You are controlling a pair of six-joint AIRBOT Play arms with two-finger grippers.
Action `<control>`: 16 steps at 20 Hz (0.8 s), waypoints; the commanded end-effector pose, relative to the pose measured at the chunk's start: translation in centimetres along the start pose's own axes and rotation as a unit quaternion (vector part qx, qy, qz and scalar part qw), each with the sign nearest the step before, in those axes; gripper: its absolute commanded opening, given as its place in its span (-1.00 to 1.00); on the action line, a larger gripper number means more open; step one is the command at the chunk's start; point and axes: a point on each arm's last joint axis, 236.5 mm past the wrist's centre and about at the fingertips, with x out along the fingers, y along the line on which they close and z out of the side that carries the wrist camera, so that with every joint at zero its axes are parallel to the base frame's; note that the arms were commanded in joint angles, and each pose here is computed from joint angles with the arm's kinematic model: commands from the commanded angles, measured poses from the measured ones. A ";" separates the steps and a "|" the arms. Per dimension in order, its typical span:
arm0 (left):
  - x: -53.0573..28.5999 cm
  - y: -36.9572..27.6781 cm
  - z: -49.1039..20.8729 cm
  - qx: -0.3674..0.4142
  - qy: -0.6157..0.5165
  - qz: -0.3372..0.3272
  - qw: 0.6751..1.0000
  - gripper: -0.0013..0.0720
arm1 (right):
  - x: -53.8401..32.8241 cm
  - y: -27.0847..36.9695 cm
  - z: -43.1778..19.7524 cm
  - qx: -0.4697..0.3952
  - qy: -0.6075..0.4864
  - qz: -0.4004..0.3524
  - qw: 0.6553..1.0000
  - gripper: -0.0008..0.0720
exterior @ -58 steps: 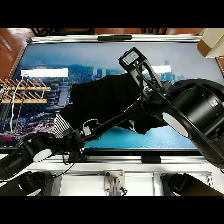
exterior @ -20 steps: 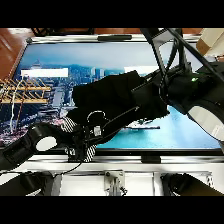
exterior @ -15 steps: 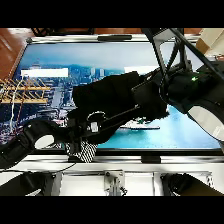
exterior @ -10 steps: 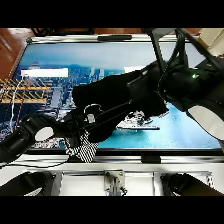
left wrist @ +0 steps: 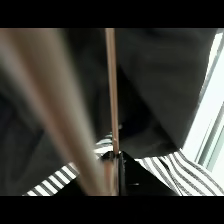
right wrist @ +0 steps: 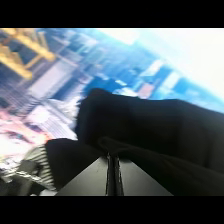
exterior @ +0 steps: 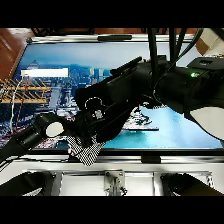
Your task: Fold the shirts.
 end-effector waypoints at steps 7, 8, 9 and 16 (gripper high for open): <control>-8.9 7.9 1.8 -0.113 -0.077 0.089 0.987 -0.84 | -0.2 -2.8 0.7 -0.015 -0.013 -0.059 0.998 -0.81; -9.4 8.1 1.2 -0.104 -0.066 0.087 0.989 -0.84 | -0.3 -2.8 1.4 -0.018 -0.029 -0.061 0.998 -0.81; -9.2 7.6 0.7 -0.089 -0.053 0.078 0.992 -0.84 | -0.3 -2.8 2.3 -0.021 -0.047 -0.061 0.997 -0.81; -5.2 -1.9 2.9 0.055 -0.009 -0.006 0.998 -0.84 | -0.6 -2.9 3.9 -0.025 -0.081 -0.064 0.994 -0.81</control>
